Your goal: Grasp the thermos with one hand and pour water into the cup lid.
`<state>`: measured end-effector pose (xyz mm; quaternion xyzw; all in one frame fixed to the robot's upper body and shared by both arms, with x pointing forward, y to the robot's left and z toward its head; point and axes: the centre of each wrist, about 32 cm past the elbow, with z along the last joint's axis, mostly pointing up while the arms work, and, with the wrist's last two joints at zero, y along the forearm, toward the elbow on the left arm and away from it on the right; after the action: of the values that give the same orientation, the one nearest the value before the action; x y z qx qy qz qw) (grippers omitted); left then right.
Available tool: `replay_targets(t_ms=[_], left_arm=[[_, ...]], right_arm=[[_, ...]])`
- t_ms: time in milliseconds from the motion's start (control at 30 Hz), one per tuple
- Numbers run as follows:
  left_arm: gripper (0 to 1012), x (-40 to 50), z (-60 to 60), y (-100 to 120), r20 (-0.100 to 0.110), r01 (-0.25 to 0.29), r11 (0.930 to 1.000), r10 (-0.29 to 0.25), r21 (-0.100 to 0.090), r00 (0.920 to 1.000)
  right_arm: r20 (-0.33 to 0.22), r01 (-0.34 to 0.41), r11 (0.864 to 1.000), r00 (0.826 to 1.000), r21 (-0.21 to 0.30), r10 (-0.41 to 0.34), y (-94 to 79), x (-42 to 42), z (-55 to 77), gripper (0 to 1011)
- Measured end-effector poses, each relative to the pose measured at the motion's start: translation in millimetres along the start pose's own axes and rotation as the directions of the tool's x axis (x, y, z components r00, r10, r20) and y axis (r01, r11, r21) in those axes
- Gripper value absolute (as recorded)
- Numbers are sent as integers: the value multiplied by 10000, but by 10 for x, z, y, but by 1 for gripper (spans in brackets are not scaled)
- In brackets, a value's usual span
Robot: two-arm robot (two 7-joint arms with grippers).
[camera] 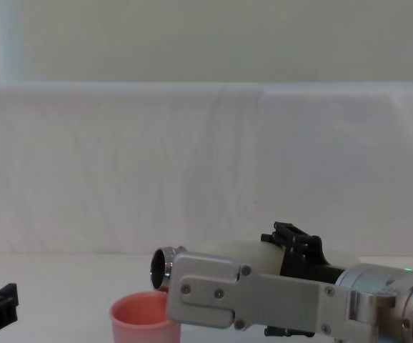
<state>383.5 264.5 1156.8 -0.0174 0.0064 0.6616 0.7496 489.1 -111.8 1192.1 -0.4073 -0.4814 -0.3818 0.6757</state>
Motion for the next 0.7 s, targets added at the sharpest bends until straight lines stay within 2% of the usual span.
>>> replay_targets(t_ms=[700], left_arm=[[1001,0,0,0,0,1,10000,-1,0,10000]], right_arm=[[477,47,10000,9988,-24,-45,2,34,13,957]])
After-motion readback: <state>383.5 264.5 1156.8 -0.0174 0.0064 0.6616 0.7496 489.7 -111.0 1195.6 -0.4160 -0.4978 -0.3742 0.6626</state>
